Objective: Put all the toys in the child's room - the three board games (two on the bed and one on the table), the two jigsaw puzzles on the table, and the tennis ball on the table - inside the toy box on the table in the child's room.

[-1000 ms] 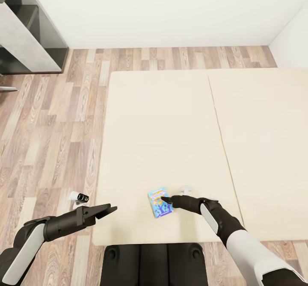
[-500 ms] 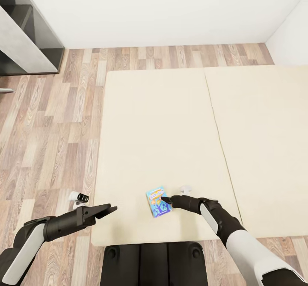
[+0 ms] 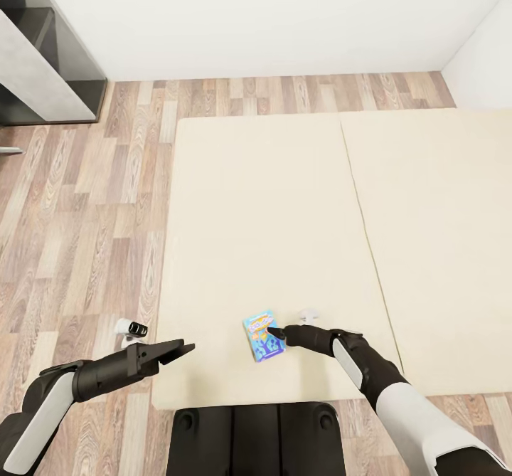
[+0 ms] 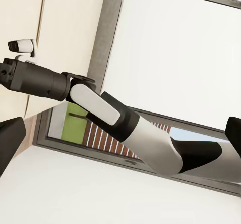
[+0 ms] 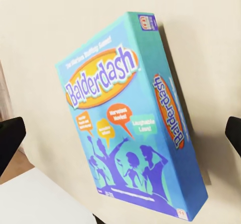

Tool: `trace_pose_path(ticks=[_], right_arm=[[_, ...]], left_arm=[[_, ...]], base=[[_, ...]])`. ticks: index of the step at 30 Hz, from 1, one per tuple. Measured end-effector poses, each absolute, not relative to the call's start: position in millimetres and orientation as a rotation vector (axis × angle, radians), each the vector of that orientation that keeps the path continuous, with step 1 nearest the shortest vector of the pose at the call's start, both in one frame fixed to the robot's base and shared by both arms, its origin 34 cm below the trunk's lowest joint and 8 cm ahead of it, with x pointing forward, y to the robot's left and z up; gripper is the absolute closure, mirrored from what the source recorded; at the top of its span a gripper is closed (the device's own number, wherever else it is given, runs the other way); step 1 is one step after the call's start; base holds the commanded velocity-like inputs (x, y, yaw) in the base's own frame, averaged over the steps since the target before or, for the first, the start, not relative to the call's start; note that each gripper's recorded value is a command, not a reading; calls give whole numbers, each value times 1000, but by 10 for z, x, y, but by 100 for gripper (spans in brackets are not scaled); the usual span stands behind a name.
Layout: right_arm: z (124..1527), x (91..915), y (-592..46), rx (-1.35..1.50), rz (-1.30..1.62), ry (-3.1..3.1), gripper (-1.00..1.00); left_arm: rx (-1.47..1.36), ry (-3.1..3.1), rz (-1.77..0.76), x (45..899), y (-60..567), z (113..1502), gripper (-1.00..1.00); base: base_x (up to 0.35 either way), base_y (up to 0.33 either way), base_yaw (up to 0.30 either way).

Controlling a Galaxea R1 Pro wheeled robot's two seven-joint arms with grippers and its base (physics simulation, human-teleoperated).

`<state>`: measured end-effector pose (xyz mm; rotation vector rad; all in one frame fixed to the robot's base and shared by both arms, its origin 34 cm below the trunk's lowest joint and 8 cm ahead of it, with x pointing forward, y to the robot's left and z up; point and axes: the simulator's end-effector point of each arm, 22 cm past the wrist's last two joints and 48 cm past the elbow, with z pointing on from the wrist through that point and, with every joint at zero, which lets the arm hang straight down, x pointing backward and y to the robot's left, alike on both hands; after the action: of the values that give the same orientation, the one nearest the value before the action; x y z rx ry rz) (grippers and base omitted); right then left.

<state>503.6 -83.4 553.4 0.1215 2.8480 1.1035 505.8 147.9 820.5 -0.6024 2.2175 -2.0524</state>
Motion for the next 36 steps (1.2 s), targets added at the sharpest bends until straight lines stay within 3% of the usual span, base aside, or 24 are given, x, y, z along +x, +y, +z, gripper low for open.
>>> trace_pose_path(ticks=[36], right_arm=[[5536, 5038, -826, 120, 1104, 2847, -100]], left_arm=[[-602, 2217, -2052, 5059, 1479, 8205, -100]], base=[[0, 40, 0]])
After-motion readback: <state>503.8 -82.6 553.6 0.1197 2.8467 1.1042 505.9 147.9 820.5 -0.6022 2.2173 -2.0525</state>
